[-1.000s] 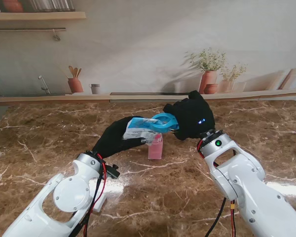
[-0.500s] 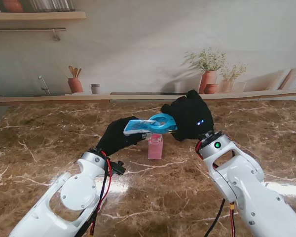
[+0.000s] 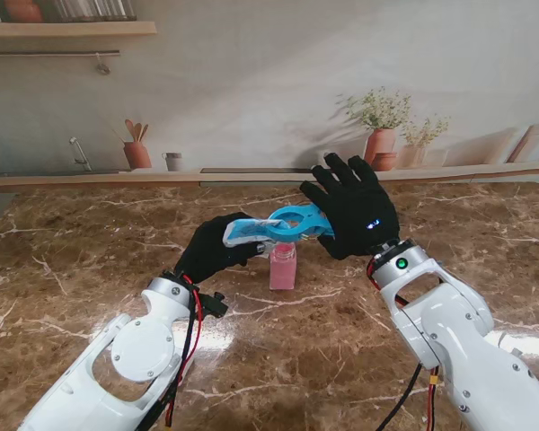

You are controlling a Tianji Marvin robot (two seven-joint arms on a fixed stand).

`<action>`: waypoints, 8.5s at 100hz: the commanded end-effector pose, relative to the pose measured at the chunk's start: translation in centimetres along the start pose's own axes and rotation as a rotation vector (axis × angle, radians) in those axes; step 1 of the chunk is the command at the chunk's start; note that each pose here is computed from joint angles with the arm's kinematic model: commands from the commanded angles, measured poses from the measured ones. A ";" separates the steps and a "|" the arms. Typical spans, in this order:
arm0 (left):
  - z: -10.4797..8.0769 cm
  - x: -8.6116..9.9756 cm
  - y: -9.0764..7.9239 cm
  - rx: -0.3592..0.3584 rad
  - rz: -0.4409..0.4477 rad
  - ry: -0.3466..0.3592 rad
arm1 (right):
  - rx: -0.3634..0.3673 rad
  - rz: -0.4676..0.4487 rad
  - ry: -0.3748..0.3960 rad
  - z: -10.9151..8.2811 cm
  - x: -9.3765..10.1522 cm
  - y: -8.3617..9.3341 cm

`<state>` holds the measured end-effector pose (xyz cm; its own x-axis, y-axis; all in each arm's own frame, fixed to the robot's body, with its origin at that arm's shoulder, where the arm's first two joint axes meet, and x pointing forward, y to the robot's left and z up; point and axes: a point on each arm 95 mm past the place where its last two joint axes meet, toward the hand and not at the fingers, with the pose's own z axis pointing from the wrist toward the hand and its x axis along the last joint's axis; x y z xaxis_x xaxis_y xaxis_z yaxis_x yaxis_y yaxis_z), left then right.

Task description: Fill the seasoning bottle

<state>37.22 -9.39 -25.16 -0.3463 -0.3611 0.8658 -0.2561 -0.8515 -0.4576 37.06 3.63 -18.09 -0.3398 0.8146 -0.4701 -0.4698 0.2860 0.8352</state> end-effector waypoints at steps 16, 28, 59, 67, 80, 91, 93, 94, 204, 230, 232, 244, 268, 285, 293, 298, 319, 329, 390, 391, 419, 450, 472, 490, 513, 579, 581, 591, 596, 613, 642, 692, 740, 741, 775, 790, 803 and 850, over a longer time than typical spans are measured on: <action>0.1 0.1 -0.1 0.007 -0.009 0.012 | 0.049 -0.019 -0.017 0.1 -0.5 -1.6; 0.1 0.1 -0.1 0.010 -0.009 0.012 | 0.012 -0.014 -0.015 0.3 -0.7 -1.9; 0.1 0.0 -0.2 0.019 -0.004 0.018 | -0.110 0.052 -0.030 0.6 -0.7 -1.7; 0.1 0.0 -0.3 0.027 -0.003 0.015 | -0.115 0.087 -0.026 0.8 -0.8 -1.6; 0.0 -0.2 -0.3 0.035 -0.005 0.011 | -0.123 0.119 -0.027 0.9 -0.7 -1.6; -0.1 -0.3 -0.4 0.039 -0.005 0.009 | -0.146 0.113 -0.031 1.1 -0.6 -1.6; -0.1 -0.3 -0.4 0.040 -0.005 0.009 | -0.153 0.113 -0.034 1.1 -0.6 -1.6; -0.1 -0.3 -0.4 0.041 -0.005 0.009 | -0.158 0.114 -0.036 1.1 -0.6 -1.6; -0.5 -0.3 -0.7 0.034 0.019 0.050 | 0.306 -0.014 -0.398 -7.4 -8.0 -19.7; -0.7 -0.2 -0.8 0.034 0.034 0.059 | 0.424 0.021 -0.408 -8.3 -7.1 -23.7; -0.7 -0.2 -0.8 0.032 0.035 0.058 | 0.432 0.026 -0.414 -8.3 -6.9 -23.9; -0.6 -0.3 -0.6 0.043 0.035 0.052 | 0.457 0.025 -0.448 -8.3 -6.2 -25.0; -0.8 -0.3 -0.5 0.045 0.023 0.049 | 0.571 0.079 -0.442 -8.1 -5.3 -25.9; -1.0 -0.4 -0.5 0.051 0.022 0.042 | 0.594 0.127 -0.457 -8.2 -4.8 -26.2; -1.0 -0.5 -0.5 0.049 0.020 0.038 | 0.611 0.149 -0.460 -8.3 -4.6 -26.1; -1.1 -0.5 -0.4 0.046 0.020 0.036 | 0.624 0.167 -0.458 -8.2 -4.5 -26.0; -1.0 -0.5 -0.4 0.041 0.016 0.026 | 0.620 0.240 -0.488 -8.1 -4.0 -24.4; -0.9 -0.6 -0.3 0.032 0.013 0.020 | 0.573 0.262 -0.506 -8.0 -3.8 -22.7; -0.3 0.4 1.2 -0.006 -0.009 0.021 | -0.161 0.676 -0.358 -5.0 3.0 -6.4; -0.3 0.4 1.2 -0.005 -0.007 0.022 | -0.169 0.679 -0.351 -5.0 3.1 -6.3; -0.3 1.3 1.3 0.003 -0.002 0.043 | -0.282 0.649 -0.232 -3.0 5.5 -5.3; -0.4 1.2 1.1 -0.015 0.019 0.036 | -0.362 0.767 -0.199 -2.8 6.0 -2.8; -0.4 0.9 1.3 -0.022 0.012 0.028 | -0.337 0.849 -0.173 -3.6 5.6 -1.6; -0.3 1.0 1.3 -0.026 0.012 0.032 | -0.333 0.850 -0.162 -3.5 5.5 -1.6; -0.4 0.6 1.4 -0.064 0.031 0.027 | -0.332 1.112 -0.180 -3.0 5.6 -1.0; 0.3 0.1 -1.6 -0.197 0.222 -0.008 | -0.175 1.317 -0.231 -1.5 3.0 -0.6; 0.4 0.1 -1.7 -0.202 0.226 -0.011 | -0.177 1.317 -0.238 -1.5 2.9 -0.7; 0.8 0.1 -2.5 -0.216 0.243 -0.030 | -0.188 1.314 -0.275 -1.4 2.2 -1.0; 1.1 0.1 -2.9 -0.221 0.256 -0.040 | -0.193 1.308 -0.295 -1.4 1.8 -1.2; 2.3 0.1 -4.2 -0.233 0.291 -0.073 | -0.199 1.293 -0.374 -1.7 0.4 -2.4; 4.2 -0.4 -5.8 -0.256 0.321 -0.105 | -0.185 1.242 -0.485 -2.2 -1.1 -5.7; 5.9 -2.4 -6.9 -0.320 0.416 -0.155 | 0.066 0.909 -0.419 -4.5 -1.3 -13.3; 7.6 -3.6 -7.0 -0.346 0.620 -0.114 | 0.165 0.883 -0.471 -6.6 -1.0 -16.5; 7.6 -3.7 -7.0 -0.347 0.623 -0.113 | 0.166 0.884 -0.471 -6.6 -1.0 -16.5; 8.5 -3.7 -6.3 -0.341 0.771 -0.060 | 0.182 0.900 -0.478 -7.0 -0.7 -17.4; 9.0 -2.8 -6.3 -0.351 0.828 -0.031 | 0.179 0.903 -0.480 -7.1 -0.6 -17.5; 9.5 -2.0 -6.3 -0.374 0.878 -0.012 | 0.174 0.913 -0.486 -7.1 -0.6 -17.6; 11.2 -0.1 -6.2 -0.439 1.077 0.032 | 0.176 0.932 -0.497 -7.4 -0.5 -17.8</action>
<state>48.69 -8.10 -21.32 -0.5824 -0.8129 0.0086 -0.1336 0.0852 -0.9874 39.89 -5.60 -33.99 -0.1309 0.8554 0.5011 -0.0829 -0.5131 0.8543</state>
